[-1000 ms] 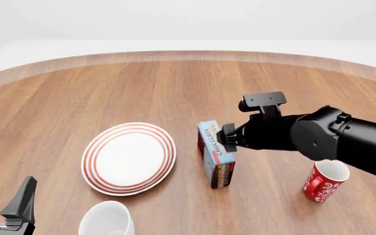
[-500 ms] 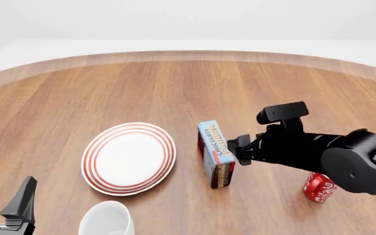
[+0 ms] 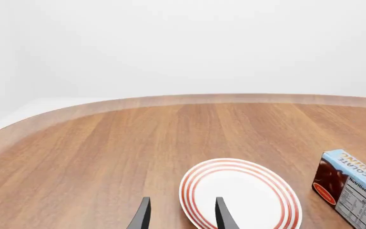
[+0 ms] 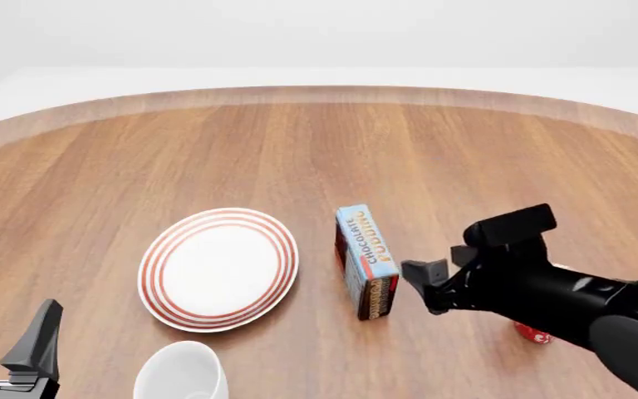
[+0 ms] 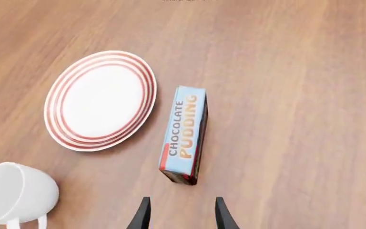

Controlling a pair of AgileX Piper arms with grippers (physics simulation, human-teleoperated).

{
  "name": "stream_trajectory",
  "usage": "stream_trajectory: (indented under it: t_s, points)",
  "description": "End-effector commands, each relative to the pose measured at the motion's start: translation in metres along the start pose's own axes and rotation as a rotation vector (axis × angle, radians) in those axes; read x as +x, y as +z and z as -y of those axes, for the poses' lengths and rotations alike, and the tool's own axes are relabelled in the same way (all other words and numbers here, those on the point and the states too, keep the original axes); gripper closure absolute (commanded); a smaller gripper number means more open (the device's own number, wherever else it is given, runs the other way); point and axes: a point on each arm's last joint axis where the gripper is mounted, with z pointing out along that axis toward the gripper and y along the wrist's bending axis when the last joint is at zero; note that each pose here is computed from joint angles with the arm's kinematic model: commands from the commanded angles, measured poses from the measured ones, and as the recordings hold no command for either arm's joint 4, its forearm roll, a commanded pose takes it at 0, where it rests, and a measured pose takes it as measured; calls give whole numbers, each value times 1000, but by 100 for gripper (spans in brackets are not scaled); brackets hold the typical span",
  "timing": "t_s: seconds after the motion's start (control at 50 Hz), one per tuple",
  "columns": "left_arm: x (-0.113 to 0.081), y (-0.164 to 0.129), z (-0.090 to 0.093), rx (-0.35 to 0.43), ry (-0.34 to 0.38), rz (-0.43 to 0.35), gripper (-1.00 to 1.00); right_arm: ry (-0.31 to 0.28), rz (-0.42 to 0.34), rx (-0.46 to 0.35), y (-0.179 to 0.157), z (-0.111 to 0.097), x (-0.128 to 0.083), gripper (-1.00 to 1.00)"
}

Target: Pick up the white mug and put it on the plate, and put the chocolate pudding to the right of the plate.

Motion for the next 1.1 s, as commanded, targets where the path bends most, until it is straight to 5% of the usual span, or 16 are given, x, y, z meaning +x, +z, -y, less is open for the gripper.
stream_trajectory:
  t_s: [0.02, 0.6, 1.1]
  points:
    - [0, 0, 0, 0, 0, 0, -100, -27, 35, -14, -7, 2, 19, -100]
    - [0, 0, 0, 0, 0, 0, -100, -250, 88, -62, -14, -1, 54, -100]
    - [0, 0, 0, 0, 0, 0, -100, -353, 63, -161, -8, -20, 65, -100]
